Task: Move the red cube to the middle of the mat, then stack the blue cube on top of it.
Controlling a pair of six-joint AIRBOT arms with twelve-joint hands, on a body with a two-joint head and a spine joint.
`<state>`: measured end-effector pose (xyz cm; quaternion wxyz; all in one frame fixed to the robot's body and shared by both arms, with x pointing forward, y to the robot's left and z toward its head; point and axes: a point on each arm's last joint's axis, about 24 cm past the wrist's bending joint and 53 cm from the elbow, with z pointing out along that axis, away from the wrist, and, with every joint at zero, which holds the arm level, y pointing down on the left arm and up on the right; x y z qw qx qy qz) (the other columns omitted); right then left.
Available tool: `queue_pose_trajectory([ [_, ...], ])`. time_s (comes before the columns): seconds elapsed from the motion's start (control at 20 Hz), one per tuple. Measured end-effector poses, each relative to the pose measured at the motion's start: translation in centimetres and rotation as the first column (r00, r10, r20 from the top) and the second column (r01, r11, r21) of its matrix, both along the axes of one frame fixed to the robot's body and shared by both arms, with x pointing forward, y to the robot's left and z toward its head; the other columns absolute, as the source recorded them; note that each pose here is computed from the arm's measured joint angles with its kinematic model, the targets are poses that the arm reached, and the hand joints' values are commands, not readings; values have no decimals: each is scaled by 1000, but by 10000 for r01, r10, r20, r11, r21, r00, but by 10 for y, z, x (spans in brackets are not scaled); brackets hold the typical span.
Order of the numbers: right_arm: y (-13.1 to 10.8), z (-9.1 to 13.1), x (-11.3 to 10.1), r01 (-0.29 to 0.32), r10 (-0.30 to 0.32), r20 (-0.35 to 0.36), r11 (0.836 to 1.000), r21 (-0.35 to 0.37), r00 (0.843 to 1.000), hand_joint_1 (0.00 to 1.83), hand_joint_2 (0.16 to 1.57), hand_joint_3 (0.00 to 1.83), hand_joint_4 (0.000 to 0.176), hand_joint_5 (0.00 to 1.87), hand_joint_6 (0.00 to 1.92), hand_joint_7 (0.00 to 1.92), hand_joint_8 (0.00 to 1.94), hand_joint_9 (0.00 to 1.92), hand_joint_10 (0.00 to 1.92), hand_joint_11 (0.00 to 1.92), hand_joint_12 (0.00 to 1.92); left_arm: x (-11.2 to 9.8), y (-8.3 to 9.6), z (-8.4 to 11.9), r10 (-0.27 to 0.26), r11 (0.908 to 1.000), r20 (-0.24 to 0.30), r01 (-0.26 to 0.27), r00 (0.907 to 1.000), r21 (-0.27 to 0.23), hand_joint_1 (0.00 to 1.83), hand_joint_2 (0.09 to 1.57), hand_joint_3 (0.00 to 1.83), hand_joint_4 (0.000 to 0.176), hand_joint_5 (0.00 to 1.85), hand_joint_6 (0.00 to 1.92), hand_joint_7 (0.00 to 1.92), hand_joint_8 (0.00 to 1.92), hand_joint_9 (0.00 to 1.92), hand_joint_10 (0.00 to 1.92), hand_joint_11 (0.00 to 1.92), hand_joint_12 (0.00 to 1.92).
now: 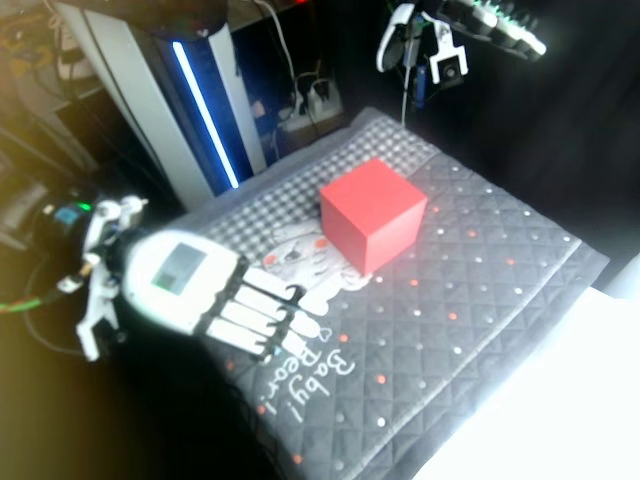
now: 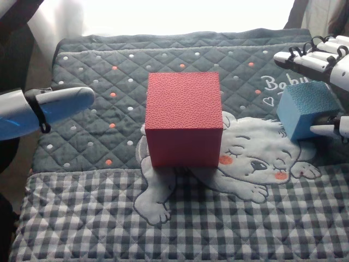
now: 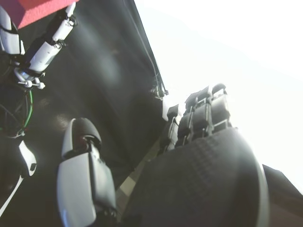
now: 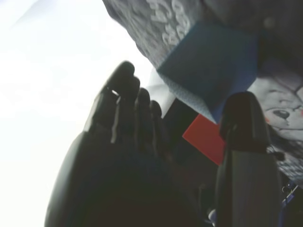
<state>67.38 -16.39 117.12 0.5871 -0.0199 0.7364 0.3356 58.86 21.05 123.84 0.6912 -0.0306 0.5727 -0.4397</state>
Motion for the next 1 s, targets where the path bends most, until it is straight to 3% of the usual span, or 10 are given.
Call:
queue_pose_trajectory([
  [0.05,-1,0,1,48,-48,-24,10000,27,10000,1025,1158,1,0,289,113,406,75,191,780,0,1673,0,0,1,-11,10000,39,11,10000,-10,581,978,4,64,15,2,0,0,0,0,0,0],
  [0.1,-3,-1,2,101,-101,-64,9999,34,9999,1068,1156,0,0,324,510,428,470,220,1158,47,1821,-1,0,1,-24,10000,66,24,10000,-17,566,982,5,63,16,2,0,0,0,0,0,0],
  [0.15,-4,-2,3,142,-142,-122,9999,29,9998,1068,1156,0,0,324,510,428,470,220,1158,47,1821,-1,0,2,-30,10000,71,30,10000,-15,566,982,5,63,16,2,0,0,0,0,0,0],
  [0.2,-5,-3,4,165,-165,-145,9999,27,9998,1098,1213,155,0,538,1406,629,1345,652,1738,665,1901,-1,0,1,-30,10000,69,30,10000,-13,568,987,7,61,26,6,0,0,0,0,0,0],
  [0.3,-5,-6,7,229,-226,-252,9997,110,9994,1109,924,904,2,625,1809,728,1830,920,1914,990,1920,-1,0,2,-13,10000,73,13,10000,-26,563,992,8,61,27,5,0,0,0,0,0,0],
  [0.4,-5,-1,7,254,-251,-104,9993,261,9996,1117,843,1115,0,635,1910,797,1925,1010,1921,1091,1921,-1,0,2,-13,10000,80,13,10000,-30,584,996,7,55,29,5,0,0,0,0,0,0],
  [0.6,-4,-1,7,247,-244,-87,9993,271,9997,1299,824,978,0,711,1905,779,1777,1035,1921,1074,1921,-1,3,-2,59,10000,-6,-59,10000,20,547,1010,9,55,34,4,0,0,0,0,10,5],
  [0.8,-5,1,8,249,-247,-72,9993,289,9997,1114,888,982,0,613,1905,766,1789,938,1921,989,1921,-1,6,-2,162,9999,-22,-162,9999,-1,554,1021,9,47,45,6,0,0,0,0,2,3],
  [0.95,-4,5,0,103,-103,24,9999,117,9999,1137,835,1112,0,614,1921,828,1871,1017,1921,983,1921,-1,6,-2,167,9999,-16,-167,9999,-10,582,1024,4,43,58,8,0,0,0,0,11,5],
  [1.0,-2,11,-3,4,-4,141,10000,36,9999,1314,770,1191,0,586,1912,820,1927,889,1917,958,1921,-1,7,-2,188,9998,2,-188,9998,-32,589,1021,2,45,63,9,0,0,0,0,4,3],
])
